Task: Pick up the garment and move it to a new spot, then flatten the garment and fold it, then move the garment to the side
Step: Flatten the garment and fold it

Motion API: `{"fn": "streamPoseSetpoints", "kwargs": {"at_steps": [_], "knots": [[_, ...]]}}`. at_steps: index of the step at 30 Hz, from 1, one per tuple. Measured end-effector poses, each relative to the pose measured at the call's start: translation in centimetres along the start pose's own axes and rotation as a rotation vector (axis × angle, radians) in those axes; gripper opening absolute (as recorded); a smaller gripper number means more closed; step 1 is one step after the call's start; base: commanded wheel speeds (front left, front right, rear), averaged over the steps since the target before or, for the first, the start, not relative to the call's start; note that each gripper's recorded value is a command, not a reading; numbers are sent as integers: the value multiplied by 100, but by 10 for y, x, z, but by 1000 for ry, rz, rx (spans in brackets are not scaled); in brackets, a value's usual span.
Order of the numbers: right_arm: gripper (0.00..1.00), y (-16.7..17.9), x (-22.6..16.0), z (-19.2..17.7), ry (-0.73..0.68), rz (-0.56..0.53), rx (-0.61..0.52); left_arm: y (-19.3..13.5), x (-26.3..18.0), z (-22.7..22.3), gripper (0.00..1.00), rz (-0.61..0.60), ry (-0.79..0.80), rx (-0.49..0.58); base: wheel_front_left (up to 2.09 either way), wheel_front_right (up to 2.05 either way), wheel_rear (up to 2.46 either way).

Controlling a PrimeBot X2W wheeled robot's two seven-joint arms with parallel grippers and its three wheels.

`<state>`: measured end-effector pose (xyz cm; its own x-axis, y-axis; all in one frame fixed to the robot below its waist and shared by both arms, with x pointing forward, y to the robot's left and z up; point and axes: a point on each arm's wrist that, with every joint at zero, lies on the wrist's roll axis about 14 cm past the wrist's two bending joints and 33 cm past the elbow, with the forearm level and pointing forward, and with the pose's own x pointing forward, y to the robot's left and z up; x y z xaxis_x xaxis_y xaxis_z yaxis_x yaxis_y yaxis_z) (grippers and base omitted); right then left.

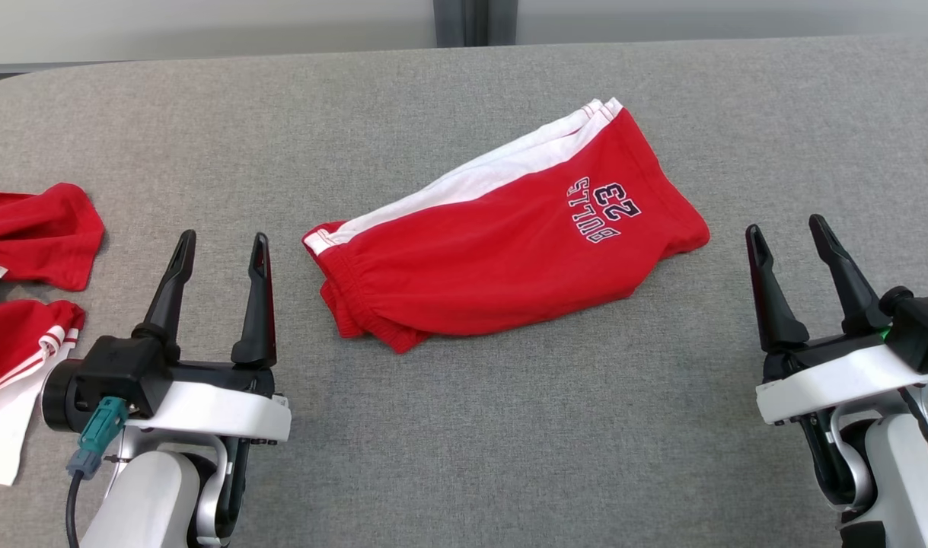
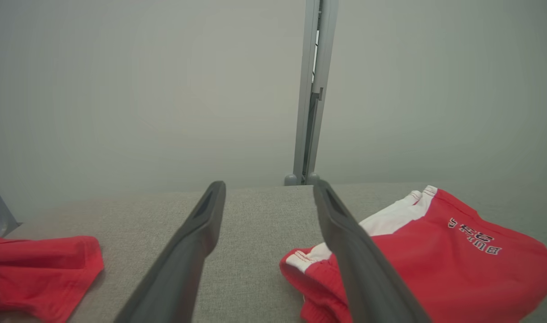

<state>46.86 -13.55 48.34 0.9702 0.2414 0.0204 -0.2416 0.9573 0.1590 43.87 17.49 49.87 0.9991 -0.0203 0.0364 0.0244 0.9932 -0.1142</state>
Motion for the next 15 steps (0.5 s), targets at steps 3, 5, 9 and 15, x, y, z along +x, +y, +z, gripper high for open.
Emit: {"fn": "streamPoseSetpoints", "kwargs": {"at_steps": [3, 5, 9, 15], "knots": [[100, -1, -1, 3, -4, -4, -3, -1, 0, -2, 100, -3, 11, 1, 0, 0, 0], [100, -2, -2, 2, 0, -10, 1, -1, 0, -4, 100, -4, 17, 3, 0, 0, 0], [100, 0, -1, 6, -8, -8, 3, -2, 0, -4, 100, -5, 19, 3, 0, 0, 0], [100, 2, 5, 9, -19, 2, 4, -1, 0, -7, 100, -5, 28, 5, 0, 0, 0]]}}
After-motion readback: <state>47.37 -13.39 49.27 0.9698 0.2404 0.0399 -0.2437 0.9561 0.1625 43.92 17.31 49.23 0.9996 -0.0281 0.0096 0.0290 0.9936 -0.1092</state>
